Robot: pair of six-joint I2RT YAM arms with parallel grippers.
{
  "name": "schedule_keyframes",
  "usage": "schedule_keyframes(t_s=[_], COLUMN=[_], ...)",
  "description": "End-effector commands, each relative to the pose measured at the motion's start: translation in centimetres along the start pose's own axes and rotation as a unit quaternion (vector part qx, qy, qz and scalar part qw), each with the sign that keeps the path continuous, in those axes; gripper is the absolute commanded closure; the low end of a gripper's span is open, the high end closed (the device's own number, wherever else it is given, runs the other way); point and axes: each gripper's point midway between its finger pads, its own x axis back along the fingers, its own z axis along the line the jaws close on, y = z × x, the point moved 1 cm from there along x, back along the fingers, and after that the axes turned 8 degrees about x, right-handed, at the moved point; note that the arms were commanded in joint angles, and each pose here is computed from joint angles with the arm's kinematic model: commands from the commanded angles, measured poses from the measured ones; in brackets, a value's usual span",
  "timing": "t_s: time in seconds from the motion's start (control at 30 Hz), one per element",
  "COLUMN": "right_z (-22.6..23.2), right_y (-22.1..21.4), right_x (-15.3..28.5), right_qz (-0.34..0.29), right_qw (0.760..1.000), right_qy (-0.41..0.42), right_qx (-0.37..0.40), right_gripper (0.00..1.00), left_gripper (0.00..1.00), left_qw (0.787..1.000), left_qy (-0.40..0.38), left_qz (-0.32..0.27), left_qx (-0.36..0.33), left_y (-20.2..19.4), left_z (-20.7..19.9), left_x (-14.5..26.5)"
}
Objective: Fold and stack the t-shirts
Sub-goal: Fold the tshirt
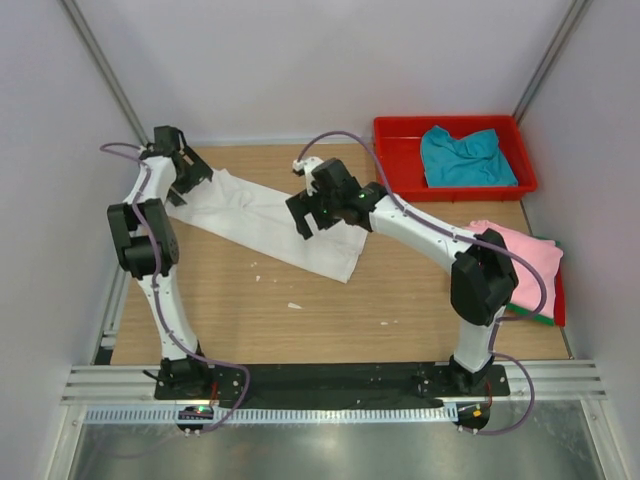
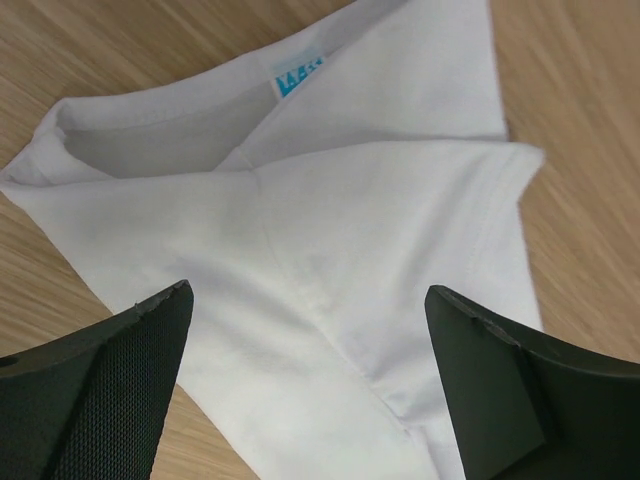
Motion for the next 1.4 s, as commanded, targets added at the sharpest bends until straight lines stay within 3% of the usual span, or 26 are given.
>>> schedule_keyframes(t_s=[0.0,0.2,0.43,0.67,1.03,1.3,1.37], right_z=[-2.3,-5.1,-4.1,-4.5,-3.6,-0.8,0.5], right_y=[4.4,2.0,-0.1,-3.8,-10.7,-12.4,-13.4], right_x=[1.7,-2.8,-6.2,-9.1,-8.5,-5.1,-4.5], right_qz=[-0.057,0.005,0.02,0.063,0.123,0.137,0.14], right_qw=[0.994,0.991,0.992,0.992,0.992,0.987,0.982], right_qy=[-0.051,-0.071,-0.017,-0.008,-0.011,0.012,0.017], right_qx=[0.072,0.117,0.121,0.112,0.033,-0.087,-0.128], right_gripper=[0.0,0.0,0.0,0.01,0.03,0.04,0.04], left_gripper=[0.0,0.0,0.0,0.0,0.0,0.0,0.0], left_qw=[0.994,0.99,0.981,0.981,0.994,0.999,1.0], left_qy=[-0.086,-0.076,-0.02,0.019,0.02,0.008,-0.012], left_qz=[-0.064,-0.096,-0.094,-0.068,-0.046,-0.02,-0.008], left_qx=[0.015,0.067,0.17,0.179,0.102,0.024,-0.009], left_y=[4.3,3.7,0.9,-1.7,-3.2,-4.6,-6.3], left_z=[-4.5,-5.1,-2.8,-1.8,-4.0,-5.4,-7.5], left_x=[7.3,9.3,6.5,2.2,-4.0,-6.4,-6.2])
